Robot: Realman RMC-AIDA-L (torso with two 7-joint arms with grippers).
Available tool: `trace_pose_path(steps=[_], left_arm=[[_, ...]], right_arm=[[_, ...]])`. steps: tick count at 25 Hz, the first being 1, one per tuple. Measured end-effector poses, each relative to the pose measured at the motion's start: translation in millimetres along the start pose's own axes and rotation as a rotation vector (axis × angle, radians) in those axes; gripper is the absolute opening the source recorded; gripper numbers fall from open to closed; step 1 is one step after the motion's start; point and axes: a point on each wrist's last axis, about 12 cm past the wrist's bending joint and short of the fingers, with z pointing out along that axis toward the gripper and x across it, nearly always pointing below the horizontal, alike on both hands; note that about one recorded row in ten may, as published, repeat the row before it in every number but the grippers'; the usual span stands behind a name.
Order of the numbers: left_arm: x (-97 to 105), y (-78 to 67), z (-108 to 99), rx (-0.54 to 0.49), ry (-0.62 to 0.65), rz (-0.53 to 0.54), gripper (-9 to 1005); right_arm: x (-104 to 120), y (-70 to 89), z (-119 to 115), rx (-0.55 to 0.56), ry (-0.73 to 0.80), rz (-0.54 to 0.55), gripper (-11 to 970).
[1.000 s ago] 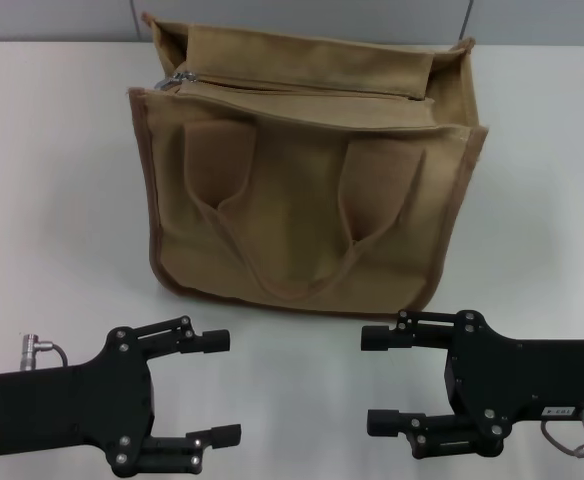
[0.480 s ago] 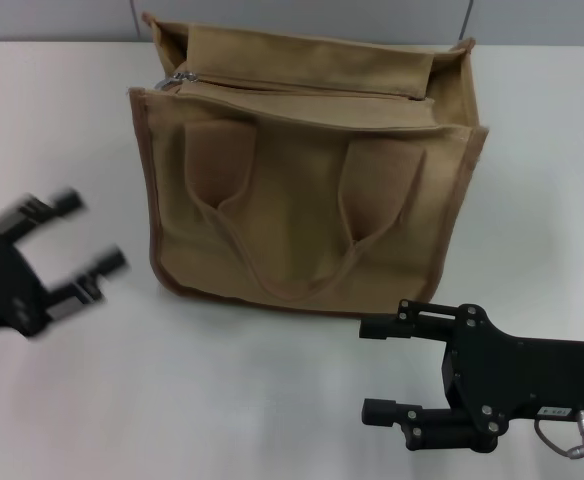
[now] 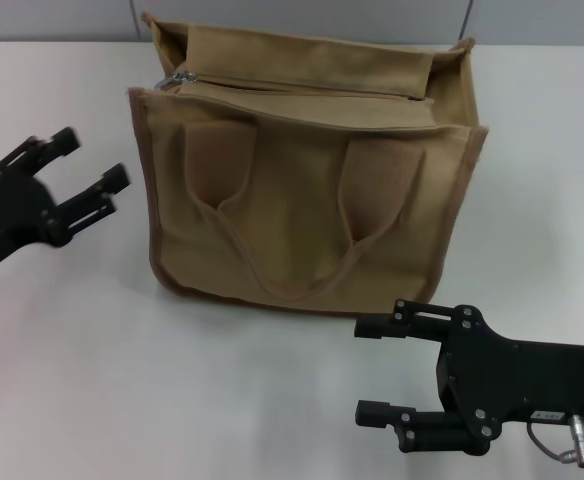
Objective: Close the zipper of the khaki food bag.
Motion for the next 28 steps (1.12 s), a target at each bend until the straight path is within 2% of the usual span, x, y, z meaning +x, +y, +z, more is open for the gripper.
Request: trace_pose_path(steps=[3, 8, 9, 11, 19, 23, 28], left_arm=[[-2, 3.5, 20, -0.006, -0.004, -0.011, 807], [-4, 4.5, 34, -0.008, -0.013, -0.020, 807], [-6, 2.5, 38, -0.004, -0.048, -0.024, 807], [-11, 1.0, 39, -0.006, -0.112, -0.033, 807], [-16, 2.0, 40, -0.013, -0.153, -0.054, 806], [-16, 0.9, 41, 0.015, -0.129, -0.043, 806], [-21, 8.6, 28, 0.045, -0.061, -0.010, 807]], right_arm=[[2, 2.2, -1, 0.005, -0.002, 0.003, 742], [5, 4.9, -1, 0.010, -0.006, 0.017, 742], [5, 5.5, -1, 0.010, -0.007, 0.017, 742], [7, 7.6, -1, 0.013, -0.012, 0.015, 742], [7, 7.6, 0, 0.014, -0.015, 0.013, 743], [5, 5.9, 0, 0.017, -0.023, 0.008, 743], [5, 5.0, 1, 0.017, -0.023, 0.005, 743]])
